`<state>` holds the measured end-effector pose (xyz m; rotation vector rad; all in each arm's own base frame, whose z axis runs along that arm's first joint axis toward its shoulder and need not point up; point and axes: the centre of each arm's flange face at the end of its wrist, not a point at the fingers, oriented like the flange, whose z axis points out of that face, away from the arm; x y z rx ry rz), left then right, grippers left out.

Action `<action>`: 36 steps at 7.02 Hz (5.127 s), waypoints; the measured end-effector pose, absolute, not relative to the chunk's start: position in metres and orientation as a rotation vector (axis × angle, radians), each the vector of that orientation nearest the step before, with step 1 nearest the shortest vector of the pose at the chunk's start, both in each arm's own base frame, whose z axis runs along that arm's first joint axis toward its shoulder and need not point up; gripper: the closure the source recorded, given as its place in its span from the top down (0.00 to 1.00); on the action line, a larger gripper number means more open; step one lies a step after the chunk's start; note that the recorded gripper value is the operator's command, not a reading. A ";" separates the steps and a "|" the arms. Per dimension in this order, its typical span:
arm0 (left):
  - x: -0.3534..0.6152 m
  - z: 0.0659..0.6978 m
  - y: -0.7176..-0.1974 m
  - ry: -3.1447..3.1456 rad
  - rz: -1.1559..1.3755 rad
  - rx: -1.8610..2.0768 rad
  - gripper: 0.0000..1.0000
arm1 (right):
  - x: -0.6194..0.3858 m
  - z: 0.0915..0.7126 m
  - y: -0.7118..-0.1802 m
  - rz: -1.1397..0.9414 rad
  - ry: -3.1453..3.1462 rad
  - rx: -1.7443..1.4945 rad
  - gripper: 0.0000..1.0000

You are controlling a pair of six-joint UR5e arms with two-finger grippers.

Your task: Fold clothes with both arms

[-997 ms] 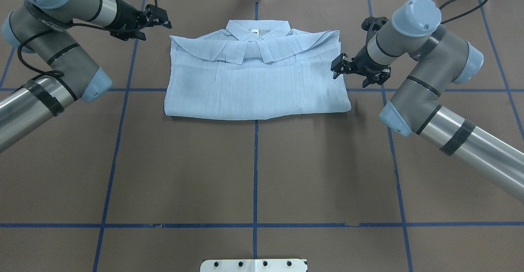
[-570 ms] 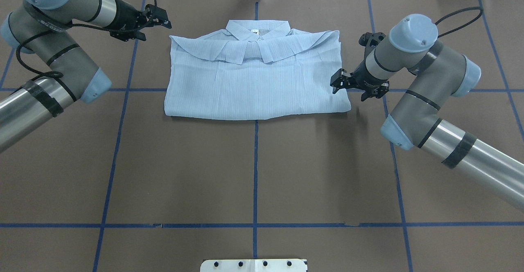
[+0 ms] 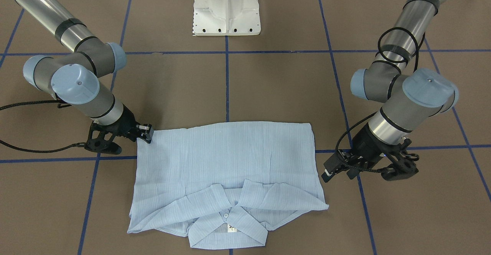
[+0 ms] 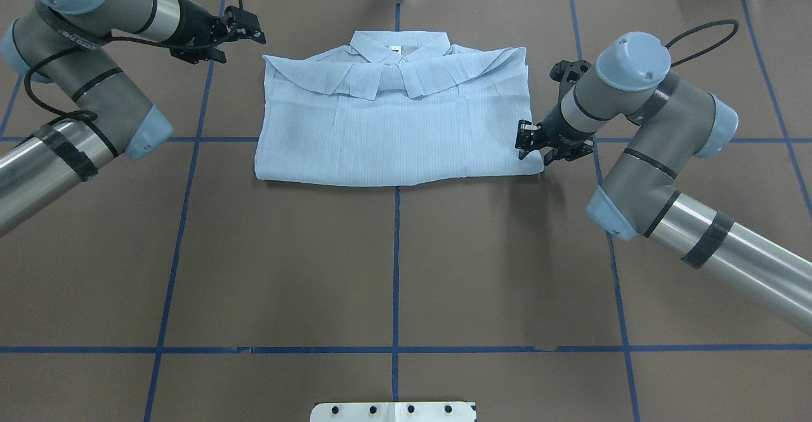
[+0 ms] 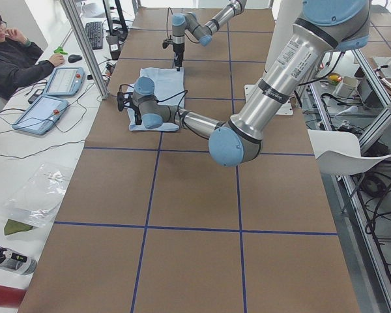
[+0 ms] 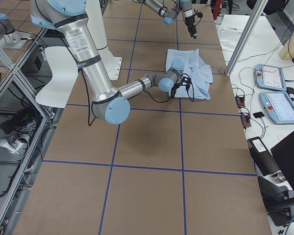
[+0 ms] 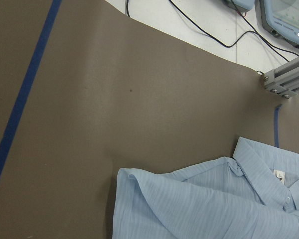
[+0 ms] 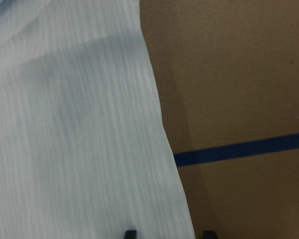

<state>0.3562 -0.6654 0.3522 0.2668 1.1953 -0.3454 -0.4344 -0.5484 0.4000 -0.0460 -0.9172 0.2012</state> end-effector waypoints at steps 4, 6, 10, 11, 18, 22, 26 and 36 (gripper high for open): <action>0.356 0.353 -0.665 1.195 -0.346 0.267 0.99 | -0.419 0.385 -0.529 0.171 -0.964 -0.061 0.00; 0.353 0.355 -0.663 1.196 -0.346 0.268 0.99 | -0.386 0.379 -0.486 0.130 -1.017 -0.074 0.00; 0.345 0.364 -0.652 1.194 -0.351 0.271 0.99 | -0.336 0.376 -0.359 0.001 -1.060 -0.121 0.00; 0.344 0.367 -0.649 1.193 -0.350 0.271 0.99 | -0.329 0.377 -0.321 -0.049 -1.054 -0.152 0.00; 0.340 0.372 -0.629 1.203 -0.333 0.272 1.00 | -0.418 0.329 -0.124 -0.350 -1.051 -0.401 1.00; 0.390 0.328 -0.550 1.311 -0.298 0.174 0.99 | -0.379 0.304 -0.227 -0.139 -1.137 -0.237 1.00; 0.516 0.270 -0.411 1.328 -0.417 -0.057 0.86 | -0.332 0.278 -0.315 0.029 -1.206 -0.079 1.00; 0.569 0.276 -0.387 1.179 -0.456 -0.070 0.47 | -0.334 0.283 -0.330 0.060 -1.194 -0.066 1.00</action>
